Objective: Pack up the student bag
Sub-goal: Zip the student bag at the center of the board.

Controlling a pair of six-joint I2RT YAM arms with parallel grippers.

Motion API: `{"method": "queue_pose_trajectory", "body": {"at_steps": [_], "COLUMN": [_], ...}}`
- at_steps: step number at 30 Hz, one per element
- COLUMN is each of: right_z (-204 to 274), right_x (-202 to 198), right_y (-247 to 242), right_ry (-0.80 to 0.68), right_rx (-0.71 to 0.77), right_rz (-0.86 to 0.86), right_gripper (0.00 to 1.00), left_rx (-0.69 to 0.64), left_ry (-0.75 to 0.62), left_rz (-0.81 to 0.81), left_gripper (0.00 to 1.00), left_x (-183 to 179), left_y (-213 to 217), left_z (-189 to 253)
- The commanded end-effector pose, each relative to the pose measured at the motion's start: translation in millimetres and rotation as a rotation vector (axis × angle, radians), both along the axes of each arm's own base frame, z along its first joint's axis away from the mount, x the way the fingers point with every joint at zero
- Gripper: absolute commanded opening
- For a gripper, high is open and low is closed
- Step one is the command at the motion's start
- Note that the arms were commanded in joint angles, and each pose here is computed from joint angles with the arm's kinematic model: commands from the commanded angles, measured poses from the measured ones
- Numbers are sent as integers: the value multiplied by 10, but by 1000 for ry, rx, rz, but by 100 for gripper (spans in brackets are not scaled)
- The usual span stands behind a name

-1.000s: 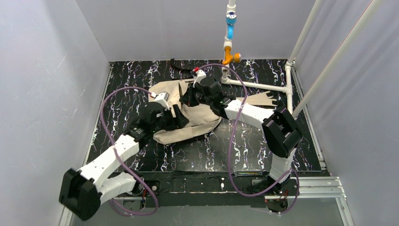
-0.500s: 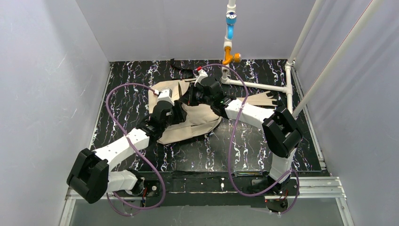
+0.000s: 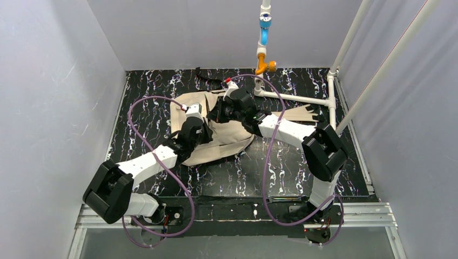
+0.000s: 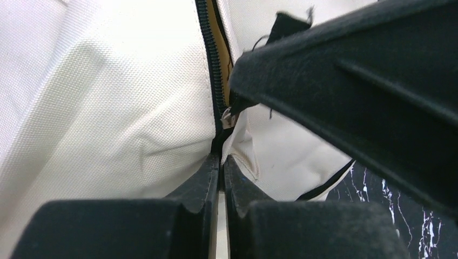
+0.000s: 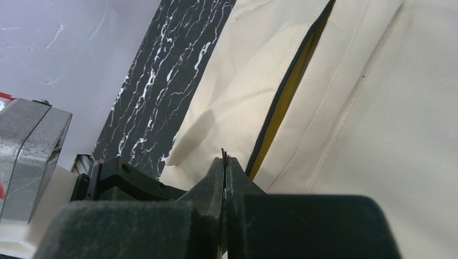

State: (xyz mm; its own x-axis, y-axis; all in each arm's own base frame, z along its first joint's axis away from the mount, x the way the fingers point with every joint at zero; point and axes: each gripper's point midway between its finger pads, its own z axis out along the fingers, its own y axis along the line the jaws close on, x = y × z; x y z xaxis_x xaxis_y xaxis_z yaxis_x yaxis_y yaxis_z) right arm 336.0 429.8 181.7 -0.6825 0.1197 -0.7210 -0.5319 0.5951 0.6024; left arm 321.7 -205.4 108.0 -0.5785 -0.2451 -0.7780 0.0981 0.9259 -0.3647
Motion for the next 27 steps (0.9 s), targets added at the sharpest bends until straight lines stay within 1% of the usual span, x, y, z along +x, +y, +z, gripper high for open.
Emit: {"method": "queue_pose_trajectory", "body": {"at_steps": [1, 5, 7, 10, 14, 19, 22, 24, 27], "right_z": [883, 964, 990, 1039, 1052, 942, 842, 747, 608], "right_x": [125, 356, 504, 741, 953, 1294, 1472, 1555, 1665], "right_y": [-14, 92, 160, 192, 193, 109, 100, 144, 183], "right_ry": [-265, -380, -418, -424, -455, -443, -447, -439, -444], "right_rx": [107, 76, 65, 67, 49, 34, 25, 23, 1], "right_rz": [-31, -30, -29, -57, -107, -146, -142, -110, -92], "right_gripper": [1, 1, 1, 1, 1, 1, 1, 1, 1], "left_rx": [85, 90, 82, 57, 40, 8, 18, 41, 35], "left_ry": [65, 97, 111, 139, 169, 176, 183, 174, 152], "left_rz": [-57, -231, -260, -322, -322, -328, -315, -308, -306], "left_gripper": [0, 0, 0, 0, 0, 0, 0, 0, 0], "left_x": [-315, -635, -774, -964, -1111, -1214, -1254, -1252, -1236], "left_y": [172, 112, 146, 133, 191, 205, 262, 309, 312], "left_z": [-246, -425, -502, -581, -665, -647, -638, -621, -568]}}
